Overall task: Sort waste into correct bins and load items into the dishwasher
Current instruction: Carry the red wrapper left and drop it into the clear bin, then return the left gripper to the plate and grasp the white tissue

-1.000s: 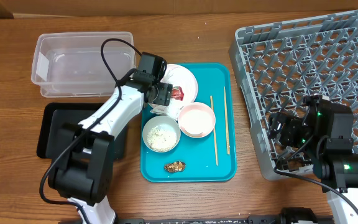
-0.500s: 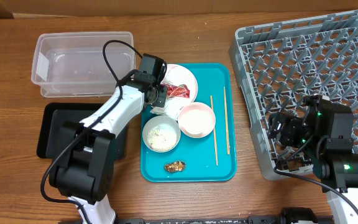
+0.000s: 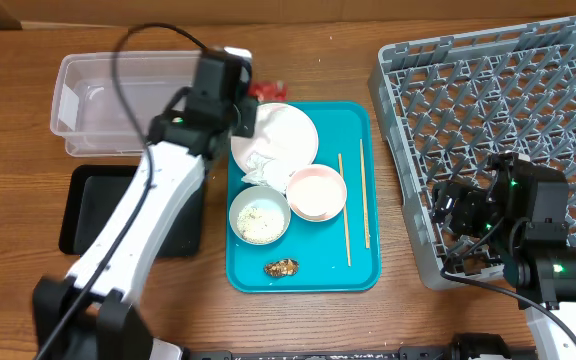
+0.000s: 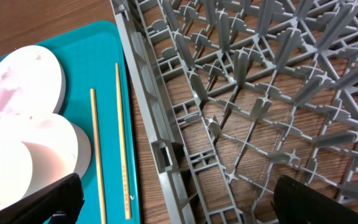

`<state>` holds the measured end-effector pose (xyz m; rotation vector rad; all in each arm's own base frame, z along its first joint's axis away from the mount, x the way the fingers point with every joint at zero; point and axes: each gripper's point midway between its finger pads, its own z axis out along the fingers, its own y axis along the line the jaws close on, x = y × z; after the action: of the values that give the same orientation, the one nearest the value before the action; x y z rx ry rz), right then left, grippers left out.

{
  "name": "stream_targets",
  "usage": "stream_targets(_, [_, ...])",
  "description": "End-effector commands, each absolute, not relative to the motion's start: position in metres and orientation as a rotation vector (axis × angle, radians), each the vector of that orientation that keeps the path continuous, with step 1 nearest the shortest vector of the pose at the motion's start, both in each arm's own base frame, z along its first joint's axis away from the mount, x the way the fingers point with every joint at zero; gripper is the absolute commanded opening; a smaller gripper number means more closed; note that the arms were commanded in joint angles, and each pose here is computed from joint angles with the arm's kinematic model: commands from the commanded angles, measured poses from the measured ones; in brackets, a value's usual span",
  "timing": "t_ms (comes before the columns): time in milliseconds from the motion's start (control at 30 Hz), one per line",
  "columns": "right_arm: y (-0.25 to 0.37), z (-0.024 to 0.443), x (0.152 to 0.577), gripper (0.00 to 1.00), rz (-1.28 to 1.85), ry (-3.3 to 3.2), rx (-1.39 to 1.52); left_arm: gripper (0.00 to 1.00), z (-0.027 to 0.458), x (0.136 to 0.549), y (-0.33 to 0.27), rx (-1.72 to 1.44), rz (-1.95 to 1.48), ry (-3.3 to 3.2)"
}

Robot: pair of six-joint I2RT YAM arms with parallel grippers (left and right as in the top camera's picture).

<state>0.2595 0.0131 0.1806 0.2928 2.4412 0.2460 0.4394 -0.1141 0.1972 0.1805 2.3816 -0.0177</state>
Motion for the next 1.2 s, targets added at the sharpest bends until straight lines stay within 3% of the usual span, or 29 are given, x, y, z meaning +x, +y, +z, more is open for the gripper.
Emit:
stream_targets(0, [0.014, 0.197, 0.264, 1.0, 0.254, 2.399, 0.275, 0.04, 0.219, 0.446, -0.07, 0.05, 0.145, 2.324])
stream_targets(367, [0.014, 0.197, 0.264, 1.0, 0.254, 2.399, 0.275, 0.06, 0.207, 0.45, 0.015, -0.23, 0.222, 2.357])
stream_targets(433, [0.014, 0.197, 0.264, 1.0, 0.254, 2.399, 0.275, 0.26, 0.205, 0.449, 0.015, -0.231, 0.206, 2.367])
stream_targets(467, [0.014, 0.197, 0.264, 1.0, 0.254, 2.399, 0.275, 0.46, 0.205, 0.449, 0.014, -0.227, 0.195, 2.37])
stream_targets(533, [0.014, 0.197, 0.264, 1.0, 0.254, 2.399, 0.275, 0.56, 0.204, 0.45, 0.006, -0.205, 0.146, 2.377])
stream_targets(733, [0.014, 0.197, 0.264, 1.0, 0.254, 2.399, 0.275, 0.58, 0.205, 0.454, -0.061, -0.024, -0.2, 2.378])
stream_targets(867, [0.014, 0.197, 0.264, 1.0, 0.254, 2.399, 0.275, 0.59, 0.19, 0.455, -0.102, 0.078, -0.258, 2.401])
stream_targets(1167, [0.014, 0.197, 0.264, 1.0, 0.254, 2.402, 0.276, 0.64, 0.105, 0.459, -0.159, 0.22, -0.282, 2.544])
